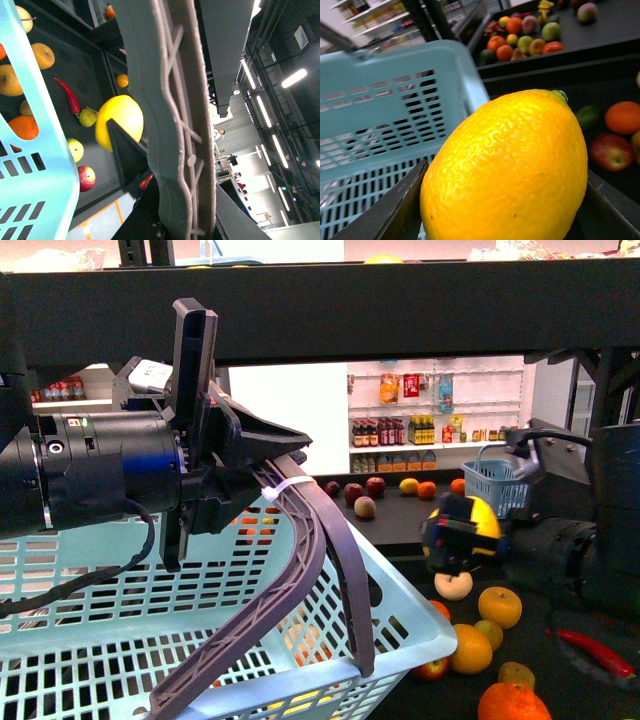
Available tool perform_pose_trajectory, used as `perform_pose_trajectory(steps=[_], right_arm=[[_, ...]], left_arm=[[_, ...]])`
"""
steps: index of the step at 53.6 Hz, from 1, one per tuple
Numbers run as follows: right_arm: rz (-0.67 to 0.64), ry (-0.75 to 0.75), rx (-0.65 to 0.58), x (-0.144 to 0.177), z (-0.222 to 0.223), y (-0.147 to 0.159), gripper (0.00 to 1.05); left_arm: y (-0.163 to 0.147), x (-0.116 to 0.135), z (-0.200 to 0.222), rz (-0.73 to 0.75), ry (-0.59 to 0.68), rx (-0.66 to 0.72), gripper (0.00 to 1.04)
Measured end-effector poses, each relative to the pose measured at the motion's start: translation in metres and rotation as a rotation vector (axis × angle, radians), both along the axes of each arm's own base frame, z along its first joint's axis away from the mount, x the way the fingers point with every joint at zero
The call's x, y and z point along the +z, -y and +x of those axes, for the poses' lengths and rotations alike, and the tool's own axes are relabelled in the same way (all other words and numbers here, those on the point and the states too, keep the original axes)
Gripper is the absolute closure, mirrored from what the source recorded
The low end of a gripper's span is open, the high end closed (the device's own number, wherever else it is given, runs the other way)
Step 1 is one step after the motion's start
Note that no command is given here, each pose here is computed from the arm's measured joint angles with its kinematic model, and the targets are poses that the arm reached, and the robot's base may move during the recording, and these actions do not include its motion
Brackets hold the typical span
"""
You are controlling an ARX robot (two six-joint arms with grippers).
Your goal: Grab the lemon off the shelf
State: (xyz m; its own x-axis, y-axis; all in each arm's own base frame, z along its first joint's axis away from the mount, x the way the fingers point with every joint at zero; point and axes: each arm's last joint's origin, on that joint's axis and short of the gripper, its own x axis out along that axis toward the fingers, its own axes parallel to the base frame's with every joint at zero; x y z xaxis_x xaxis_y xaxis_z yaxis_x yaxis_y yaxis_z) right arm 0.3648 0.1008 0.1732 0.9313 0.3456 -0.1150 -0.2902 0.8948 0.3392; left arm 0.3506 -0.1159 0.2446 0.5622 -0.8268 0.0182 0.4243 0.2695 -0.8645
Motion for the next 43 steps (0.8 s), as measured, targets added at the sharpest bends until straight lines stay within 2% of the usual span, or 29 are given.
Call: perform_pose_trajectory(steps=[8, 29, 30, 37, 43], right_arm=[[0.010, -0.007, 0.063, -0.003, -0.008, -0.017, 0.31], [0.024, -0.032, 0.122, -0.009, -0.013, -0.029, 0.31], [0.025, -0.034, 0.127, -0.009, -0.013, -0.030, 0.30], [0.026, -0.037, 0.137, -0.009, -0.014, -0.031, 0.08], [0.025, -0.039, 0.139, -0.010, -0.014, -0.030, 0.08]], left_arm=[[0.000, 0.000, 0.000, 0.000, 0.000, 0.000, 0.95], [0.000, 0.000, 0.000, 0.000, 0.000, -0.007, 0.95], [0.000, 0.000, 0.000, 0.001, 0.001, -0.009, 0.95], [0.000, 0.000, 0.000, 0.000, 0.000, -0.014, 0.95], [0.000, 0.000, 0.000, 0.001, 0.000, -0.016, 0.95]])
